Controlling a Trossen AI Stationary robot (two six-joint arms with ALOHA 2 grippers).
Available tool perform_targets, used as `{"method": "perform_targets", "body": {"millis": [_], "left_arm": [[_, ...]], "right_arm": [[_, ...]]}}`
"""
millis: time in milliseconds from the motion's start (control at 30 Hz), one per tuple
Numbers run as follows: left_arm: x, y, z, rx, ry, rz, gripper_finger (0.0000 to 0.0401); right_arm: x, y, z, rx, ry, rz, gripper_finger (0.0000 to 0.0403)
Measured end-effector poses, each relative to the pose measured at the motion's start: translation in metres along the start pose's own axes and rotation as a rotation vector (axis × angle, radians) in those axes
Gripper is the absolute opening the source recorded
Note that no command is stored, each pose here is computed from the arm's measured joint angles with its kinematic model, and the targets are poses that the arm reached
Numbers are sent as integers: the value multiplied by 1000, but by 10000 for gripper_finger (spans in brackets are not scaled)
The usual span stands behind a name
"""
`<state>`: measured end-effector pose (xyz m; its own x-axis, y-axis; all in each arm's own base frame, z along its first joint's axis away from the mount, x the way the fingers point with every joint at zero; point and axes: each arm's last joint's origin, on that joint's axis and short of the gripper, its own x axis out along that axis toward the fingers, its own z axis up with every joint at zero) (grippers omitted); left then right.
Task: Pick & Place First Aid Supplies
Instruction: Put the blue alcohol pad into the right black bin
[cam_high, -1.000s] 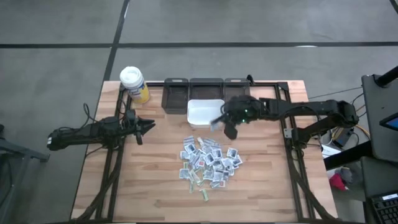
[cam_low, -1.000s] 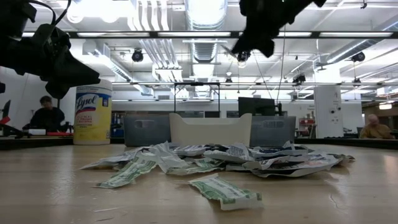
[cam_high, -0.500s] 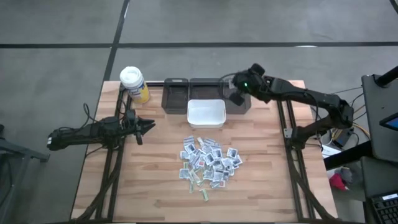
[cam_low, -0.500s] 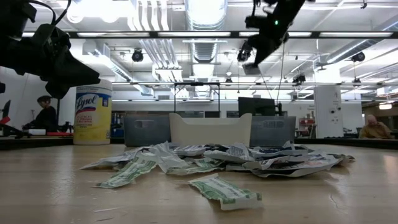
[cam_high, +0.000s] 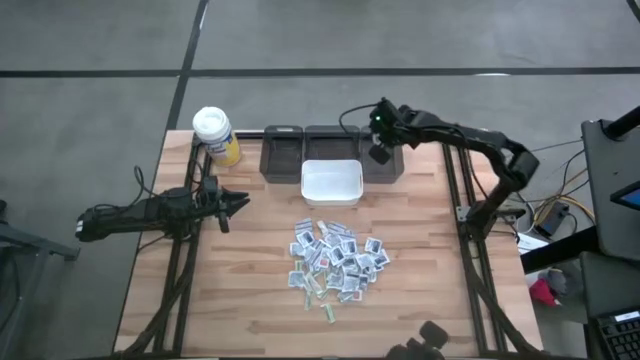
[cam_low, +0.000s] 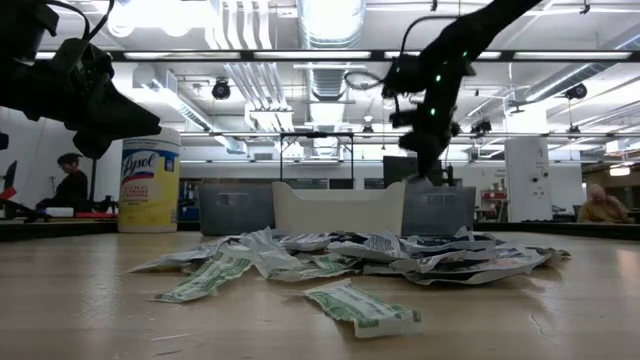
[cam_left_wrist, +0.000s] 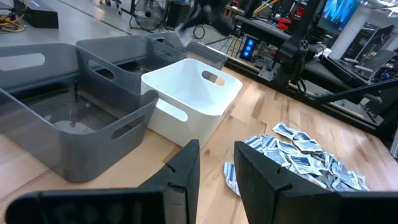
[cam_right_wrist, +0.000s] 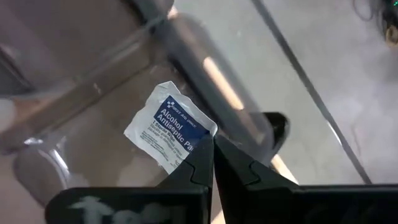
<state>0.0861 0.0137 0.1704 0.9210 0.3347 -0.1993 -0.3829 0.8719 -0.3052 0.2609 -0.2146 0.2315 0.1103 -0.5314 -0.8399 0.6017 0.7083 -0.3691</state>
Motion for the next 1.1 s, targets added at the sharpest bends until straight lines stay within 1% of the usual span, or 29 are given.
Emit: {"method": "perform_targets", "body": {"millis": [133,367,567,800,900,1100], "left_arm": [[0,0,0,0,0,0,94],[0,0,0,-11,0,0,94],[0,0,0,-20,0,0,94],[0,0,0,-21,0,0,94],[0,0,0,-22,0,0,94],[0,0,0,-22,0,0,94]], "right_arm": [[23,9,1,-75,63,12,9],[49,17,3,-132,127,16,9],[56,20,4,-204,139,22,9],[57,16,3,-197,144,19,10],[58,13,3,-191,145,17,24],[59,10,2,-183,148,11,78]]}}
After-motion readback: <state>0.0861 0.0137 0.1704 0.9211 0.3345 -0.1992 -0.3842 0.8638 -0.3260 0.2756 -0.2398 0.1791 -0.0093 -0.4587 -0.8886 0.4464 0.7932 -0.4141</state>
